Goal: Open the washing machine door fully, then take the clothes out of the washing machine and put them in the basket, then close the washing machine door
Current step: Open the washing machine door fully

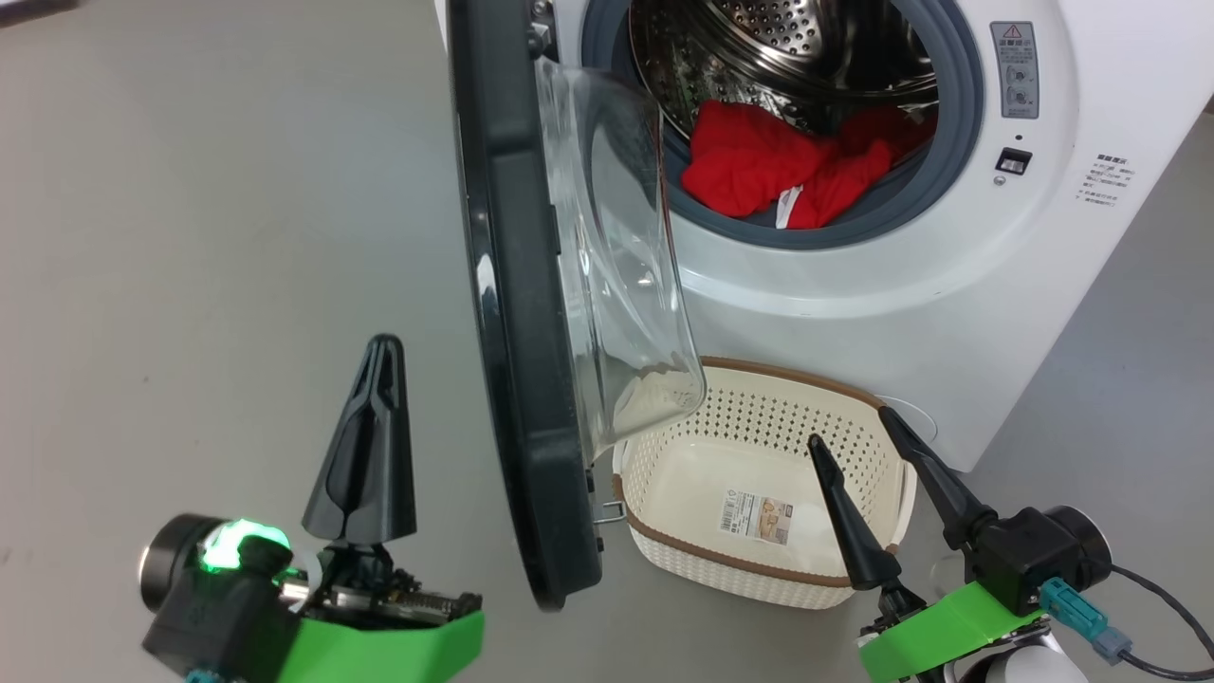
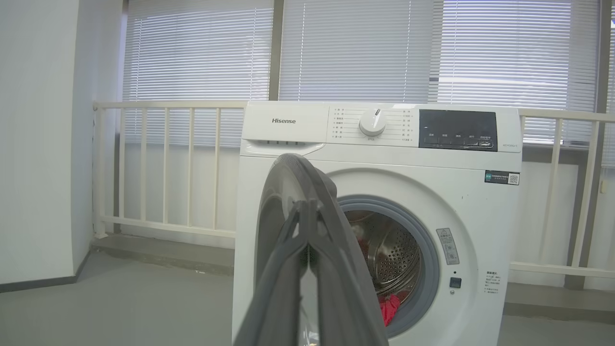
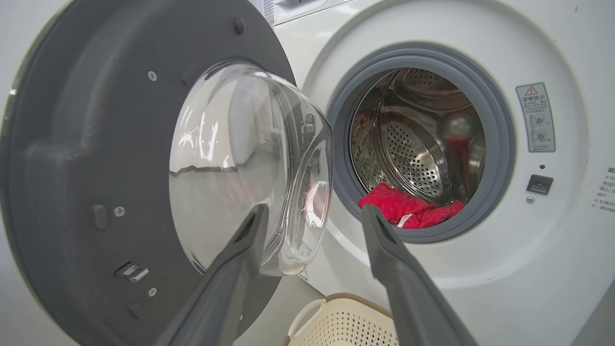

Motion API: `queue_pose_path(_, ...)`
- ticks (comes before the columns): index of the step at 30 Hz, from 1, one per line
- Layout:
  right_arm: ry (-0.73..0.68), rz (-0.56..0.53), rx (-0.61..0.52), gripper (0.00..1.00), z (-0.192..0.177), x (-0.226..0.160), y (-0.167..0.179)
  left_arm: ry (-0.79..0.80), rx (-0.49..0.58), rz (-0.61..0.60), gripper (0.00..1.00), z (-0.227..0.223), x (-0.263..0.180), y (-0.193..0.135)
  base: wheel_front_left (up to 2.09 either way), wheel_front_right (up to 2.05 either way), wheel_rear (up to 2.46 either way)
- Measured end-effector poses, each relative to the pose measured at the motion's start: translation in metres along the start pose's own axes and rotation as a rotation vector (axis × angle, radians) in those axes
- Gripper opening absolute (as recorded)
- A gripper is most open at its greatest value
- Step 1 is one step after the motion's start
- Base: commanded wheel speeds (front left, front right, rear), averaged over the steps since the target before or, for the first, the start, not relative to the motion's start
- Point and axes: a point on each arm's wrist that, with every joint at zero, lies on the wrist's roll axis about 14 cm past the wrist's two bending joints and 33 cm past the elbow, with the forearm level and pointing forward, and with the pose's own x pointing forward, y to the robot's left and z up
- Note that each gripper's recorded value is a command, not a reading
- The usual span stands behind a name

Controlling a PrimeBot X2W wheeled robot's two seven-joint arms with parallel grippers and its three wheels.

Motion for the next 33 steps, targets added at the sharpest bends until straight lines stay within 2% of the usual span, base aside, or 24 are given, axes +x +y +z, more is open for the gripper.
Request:
queue_pose_path(5, 0.002, -0.013, 0.001, 1.00, -0.001, -0.002, -0.004, -0.092, -0.025, -0.074, 0.00, 0.027, 0.007, -0.025, 0.00, 0.00, 0.00)
queue_pose_path(10, 0.006, -0.023, 0.003, 1.00, -0.003, -0.004, -0.008, -0.098, -0.064, -0.158, 0.00, 0.029, 0.006, -0.050, 0.00, 0.00, 0.00)
queue_pose_path(18, 0.017, -0.042, 0.008, 1.00, -0.007, -0.006, -0.014, 0.041, -0.132, -0.321, 0.00, -0.003, -0.004, -0.097, 0.00, 0.00, 0.00)
queue_pose_path(28, 0.028, -0.058, 0.015, 1.00, -0.012, -0.009, -0.020, 0.301, -0.141, -0.326, 0.00, -0.071, -0.018, -0.099, 0.00, 0.00, 0.00)
queue_pose_path(33, 0.033, -0.061, 0.018, 1.00, -0.014, -0.010, -0.021, 0.405, -0.118, -0.282, 0.00, -0.102, -0.025, -0.090, 0.00, 0.00, 0.00)
